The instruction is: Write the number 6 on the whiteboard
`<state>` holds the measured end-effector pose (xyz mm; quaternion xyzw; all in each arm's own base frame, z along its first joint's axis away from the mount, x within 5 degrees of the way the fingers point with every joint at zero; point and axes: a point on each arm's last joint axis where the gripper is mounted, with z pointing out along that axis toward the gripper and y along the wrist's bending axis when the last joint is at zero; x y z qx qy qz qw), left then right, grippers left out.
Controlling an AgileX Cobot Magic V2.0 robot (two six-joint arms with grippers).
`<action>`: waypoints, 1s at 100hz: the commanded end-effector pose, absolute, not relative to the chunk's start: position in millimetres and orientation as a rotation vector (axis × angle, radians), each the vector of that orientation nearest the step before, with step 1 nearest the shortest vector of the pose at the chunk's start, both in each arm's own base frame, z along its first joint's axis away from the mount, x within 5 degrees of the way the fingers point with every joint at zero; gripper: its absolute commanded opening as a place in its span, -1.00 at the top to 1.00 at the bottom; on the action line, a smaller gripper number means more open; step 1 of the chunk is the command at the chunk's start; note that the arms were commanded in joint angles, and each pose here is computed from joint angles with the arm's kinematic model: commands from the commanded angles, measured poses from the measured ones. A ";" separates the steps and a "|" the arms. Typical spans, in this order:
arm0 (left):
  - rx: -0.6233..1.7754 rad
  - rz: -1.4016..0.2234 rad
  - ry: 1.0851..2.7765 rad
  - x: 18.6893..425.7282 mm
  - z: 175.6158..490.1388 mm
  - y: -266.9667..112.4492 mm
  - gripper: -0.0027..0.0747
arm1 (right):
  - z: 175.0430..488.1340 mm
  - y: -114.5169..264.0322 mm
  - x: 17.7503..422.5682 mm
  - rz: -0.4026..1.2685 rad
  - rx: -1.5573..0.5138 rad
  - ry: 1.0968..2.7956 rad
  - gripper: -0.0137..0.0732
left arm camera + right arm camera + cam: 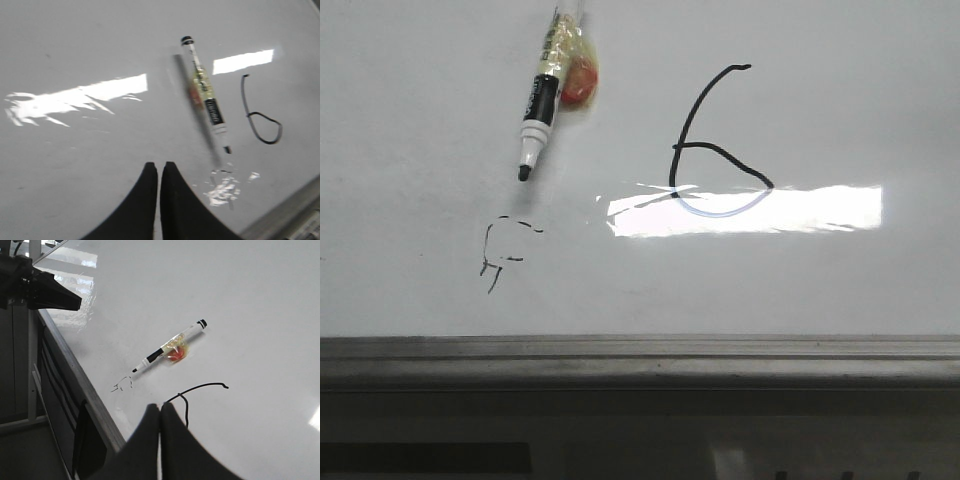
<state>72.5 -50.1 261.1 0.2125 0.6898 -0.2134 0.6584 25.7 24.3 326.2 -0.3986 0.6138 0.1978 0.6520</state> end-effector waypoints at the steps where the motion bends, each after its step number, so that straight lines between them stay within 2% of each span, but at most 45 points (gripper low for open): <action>1: 0.448 -0.379 1.488 74.7 265.1 -42.7 0.98 | 339.4 24.4 25.6 0.451 -0.868 1.315 0.83; 15: 0.407 -0.251 1.456 72.1 249.9 -31.7 0.98 | 339.4 24.4 25.6 0.451 -0.868 1.315 0.83; 39: 0.097 -0.159 1.619 60.0 211.4 -10.2 0.98 | 339.4 24.4 25.6 0.451 -0.868 1.315 0.83; 54: 0.044 -0.104 1.638 54.5 192.3 -5.8 0.98 | 339.4 24.4 25.6 0.451 -0.868 1.315 0.83; 60: 0.055 -0.101 1.727 53.5 184.2 -6.3 0.98 | 339.4 24.4 25.6 0.451 -0.868 1.315 0.83; 100: 0.048 -0.112 1.737 53.5 183.4 -6.5 0.98 | 339.4 24.4 25.6 0.451 -0.868 1.315 0.83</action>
